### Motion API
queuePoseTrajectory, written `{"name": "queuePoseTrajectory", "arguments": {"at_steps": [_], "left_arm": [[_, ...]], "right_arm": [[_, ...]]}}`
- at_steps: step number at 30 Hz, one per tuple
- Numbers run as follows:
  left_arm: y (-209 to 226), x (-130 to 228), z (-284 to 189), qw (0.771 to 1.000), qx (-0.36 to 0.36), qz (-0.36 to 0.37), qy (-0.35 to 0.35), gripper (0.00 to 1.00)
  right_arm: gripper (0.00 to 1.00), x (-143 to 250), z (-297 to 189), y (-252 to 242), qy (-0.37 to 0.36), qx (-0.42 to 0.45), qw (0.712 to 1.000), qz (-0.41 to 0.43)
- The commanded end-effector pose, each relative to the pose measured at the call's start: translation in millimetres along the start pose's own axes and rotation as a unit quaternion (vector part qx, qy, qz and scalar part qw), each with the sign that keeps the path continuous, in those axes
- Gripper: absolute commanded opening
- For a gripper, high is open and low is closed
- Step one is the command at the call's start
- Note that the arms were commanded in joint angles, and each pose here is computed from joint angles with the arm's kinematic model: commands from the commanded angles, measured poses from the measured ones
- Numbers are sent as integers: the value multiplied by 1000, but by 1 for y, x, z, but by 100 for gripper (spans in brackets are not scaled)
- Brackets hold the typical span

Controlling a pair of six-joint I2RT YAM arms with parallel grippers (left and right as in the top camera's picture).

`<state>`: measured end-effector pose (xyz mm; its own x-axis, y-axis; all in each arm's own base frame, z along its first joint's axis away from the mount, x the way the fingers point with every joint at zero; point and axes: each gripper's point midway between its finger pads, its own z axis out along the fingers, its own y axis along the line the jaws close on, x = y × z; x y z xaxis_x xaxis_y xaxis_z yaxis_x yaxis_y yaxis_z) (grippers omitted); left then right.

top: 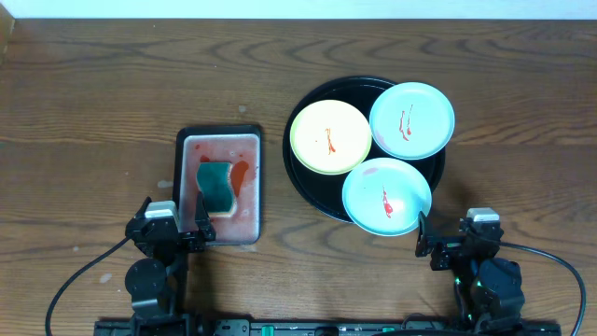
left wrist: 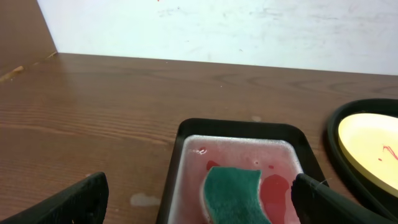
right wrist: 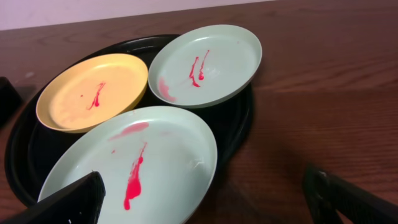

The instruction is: Clean dirty plates on tray and stack at the side

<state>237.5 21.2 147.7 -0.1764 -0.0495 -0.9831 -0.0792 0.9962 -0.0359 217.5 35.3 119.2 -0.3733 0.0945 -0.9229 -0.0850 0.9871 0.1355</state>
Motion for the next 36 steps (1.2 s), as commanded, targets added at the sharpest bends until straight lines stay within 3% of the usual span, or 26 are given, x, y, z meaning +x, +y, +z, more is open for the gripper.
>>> {"name": "queuePoseTrajectory", "arguments": {"at_steps": [1, 36], "left_arm": [[-1, 12, 2, 1000, 6, -5, 14, 94], [-1, 12, 2, 1000, 6, -5, 14, 94]], "right_arm": [[99, 1, 0, 4, 0, -10, 1000, 3], [99, 0, 0, 3, -2, -6, 1000, -21]]}}
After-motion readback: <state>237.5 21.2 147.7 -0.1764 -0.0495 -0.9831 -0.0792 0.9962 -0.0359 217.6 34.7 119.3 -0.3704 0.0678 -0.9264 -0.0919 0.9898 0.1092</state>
